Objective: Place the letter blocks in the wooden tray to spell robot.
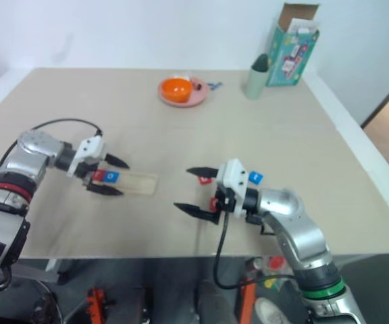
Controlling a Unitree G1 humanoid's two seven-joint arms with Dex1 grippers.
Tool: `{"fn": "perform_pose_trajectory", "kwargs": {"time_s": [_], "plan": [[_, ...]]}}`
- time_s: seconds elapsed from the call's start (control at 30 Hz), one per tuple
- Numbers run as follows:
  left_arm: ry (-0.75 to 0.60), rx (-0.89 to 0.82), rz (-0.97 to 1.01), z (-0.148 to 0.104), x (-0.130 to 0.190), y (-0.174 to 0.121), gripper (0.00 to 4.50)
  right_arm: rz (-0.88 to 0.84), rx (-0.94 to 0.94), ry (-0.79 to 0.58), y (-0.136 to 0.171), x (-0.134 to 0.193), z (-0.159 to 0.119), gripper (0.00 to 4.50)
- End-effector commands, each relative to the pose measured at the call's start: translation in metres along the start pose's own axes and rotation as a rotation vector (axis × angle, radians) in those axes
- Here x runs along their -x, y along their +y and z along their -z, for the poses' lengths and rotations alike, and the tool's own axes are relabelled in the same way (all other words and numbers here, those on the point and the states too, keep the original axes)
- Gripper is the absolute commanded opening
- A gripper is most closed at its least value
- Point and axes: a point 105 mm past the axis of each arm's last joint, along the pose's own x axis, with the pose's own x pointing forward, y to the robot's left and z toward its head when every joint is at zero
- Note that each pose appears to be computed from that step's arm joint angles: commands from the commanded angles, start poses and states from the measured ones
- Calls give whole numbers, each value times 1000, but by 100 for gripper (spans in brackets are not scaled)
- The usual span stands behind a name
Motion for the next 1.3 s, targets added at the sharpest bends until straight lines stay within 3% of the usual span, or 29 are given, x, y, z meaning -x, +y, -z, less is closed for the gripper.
{"fn": "perform_pose_trajectory", "kwargs": {"time_s": [0.03, 0.5, 0.63, 0.9, 1.3], "plan": [[11, -32, -2, -6, 3, 5, 450, 4, 49, -21, 3, 2, -12, 446], [45, 16, -49, 6, -8, 9, 450, 34, 36, -7, 7, 7, -11, 446], [36, 39, -59, 7, -7, 10, 338, 34, 36, -2, 7, 7, -10, 450], [15, 49, -34, 4, -6, 7, 59, 18, 31, 8, 10, 5, -7, 450], [45, 34, -33, 5, -7, 8, 49, -7, 30, 3, 10, 0, -7, 450]]}}
